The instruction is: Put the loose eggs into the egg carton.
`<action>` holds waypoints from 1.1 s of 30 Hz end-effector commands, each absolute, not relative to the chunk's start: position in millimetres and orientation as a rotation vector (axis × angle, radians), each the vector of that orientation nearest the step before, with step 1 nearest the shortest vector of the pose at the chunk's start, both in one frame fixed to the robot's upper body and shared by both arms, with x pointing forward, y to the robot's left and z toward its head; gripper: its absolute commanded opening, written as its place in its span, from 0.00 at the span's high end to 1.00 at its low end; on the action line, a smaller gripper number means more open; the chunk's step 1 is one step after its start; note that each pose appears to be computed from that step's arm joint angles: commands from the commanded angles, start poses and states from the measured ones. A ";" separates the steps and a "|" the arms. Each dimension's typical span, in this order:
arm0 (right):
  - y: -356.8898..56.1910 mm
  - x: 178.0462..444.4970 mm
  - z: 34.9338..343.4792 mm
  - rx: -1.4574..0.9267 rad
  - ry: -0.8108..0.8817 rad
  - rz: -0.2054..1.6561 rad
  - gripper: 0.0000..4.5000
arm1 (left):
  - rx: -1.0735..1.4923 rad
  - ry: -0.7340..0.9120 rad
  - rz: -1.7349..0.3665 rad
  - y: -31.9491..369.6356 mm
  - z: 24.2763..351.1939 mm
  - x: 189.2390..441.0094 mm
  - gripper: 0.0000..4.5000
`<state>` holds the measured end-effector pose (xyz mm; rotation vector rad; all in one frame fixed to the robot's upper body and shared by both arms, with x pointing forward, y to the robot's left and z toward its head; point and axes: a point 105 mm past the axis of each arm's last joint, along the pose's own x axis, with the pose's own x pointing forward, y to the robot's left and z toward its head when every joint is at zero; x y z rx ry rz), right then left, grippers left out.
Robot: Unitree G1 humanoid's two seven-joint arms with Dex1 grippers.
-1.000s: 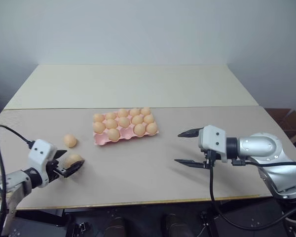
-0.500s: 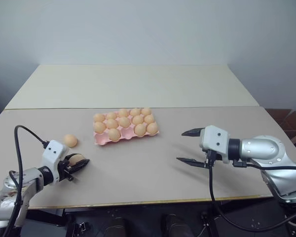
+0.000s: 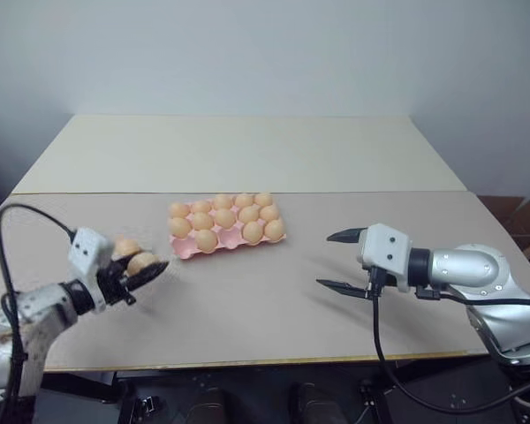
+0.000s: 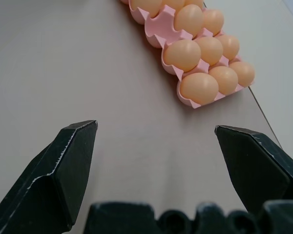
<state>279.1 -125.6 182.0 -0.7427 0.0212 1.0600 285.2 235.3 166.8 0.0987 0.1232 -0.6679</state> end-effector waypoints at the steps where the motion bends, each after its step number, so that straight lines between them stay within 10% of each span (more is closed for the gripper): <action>1: -122.3 276.5 192.6 -0.760 -0.044 1.031 0.00 | 0.088 0.071 -0.760 213.1 178.8 298.9 0.59; 10: -122.9 271.9 191.1 -0.740 -0.070 0.930 0.00 | 0.094 0.030 -0.854 164.0 173.5 363.2 0.59; 24: -127.2 265.0 183.8 -0.726 -0.058 0.831 0.00 | 0.093 0.020 -0.976 131.0 168.2 382.0 0.59; 33: -130.7 270.0 182.4 -0.701 -0.055 0.817 0.00 | 0.124 -0.009 -0.953 130.2 166.2 384.2 0.01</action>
